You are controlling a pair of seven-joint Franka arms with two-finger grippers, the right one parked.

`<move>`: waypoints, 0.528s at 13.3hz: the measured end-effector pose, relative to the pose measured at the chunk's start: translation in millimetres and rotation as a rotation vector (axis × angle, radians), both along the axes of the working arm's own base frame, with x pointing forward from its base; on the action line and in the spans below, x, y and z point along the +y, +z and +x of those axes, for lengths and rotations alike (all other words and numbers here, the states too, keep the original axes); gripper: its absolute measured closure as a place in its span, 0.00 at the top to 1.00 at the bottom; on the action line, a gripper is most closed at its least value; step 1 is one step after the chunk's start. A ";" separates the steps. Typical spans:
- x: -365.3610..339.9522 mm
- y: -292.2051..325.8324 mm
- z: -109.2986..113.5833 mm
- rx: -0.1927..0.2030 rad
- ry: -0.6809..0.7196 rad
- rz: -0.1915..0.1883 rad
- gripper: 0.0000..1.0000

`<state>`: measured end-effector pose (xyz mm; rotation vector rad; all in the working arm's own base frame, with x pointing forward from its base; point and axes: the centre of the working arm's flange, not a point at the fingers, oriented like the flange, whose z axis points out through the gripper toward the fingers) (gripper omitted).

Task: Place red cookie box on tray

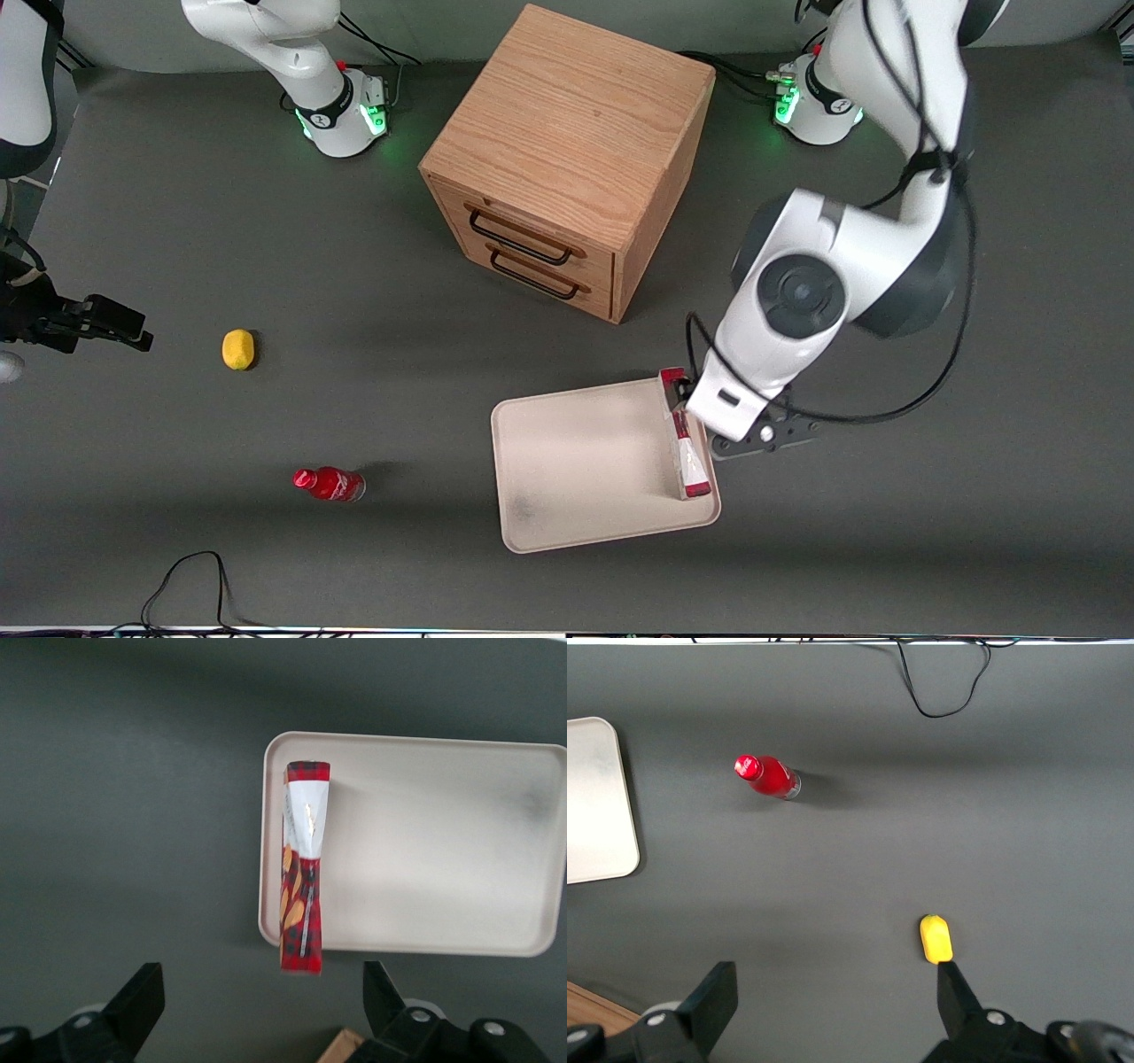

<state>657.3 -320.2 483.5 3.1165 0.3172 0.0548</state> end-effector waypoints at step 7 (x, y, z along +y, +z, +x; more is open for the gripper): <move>29.4 129.2 -58.1 -0.017 0.001 -0.017 1.00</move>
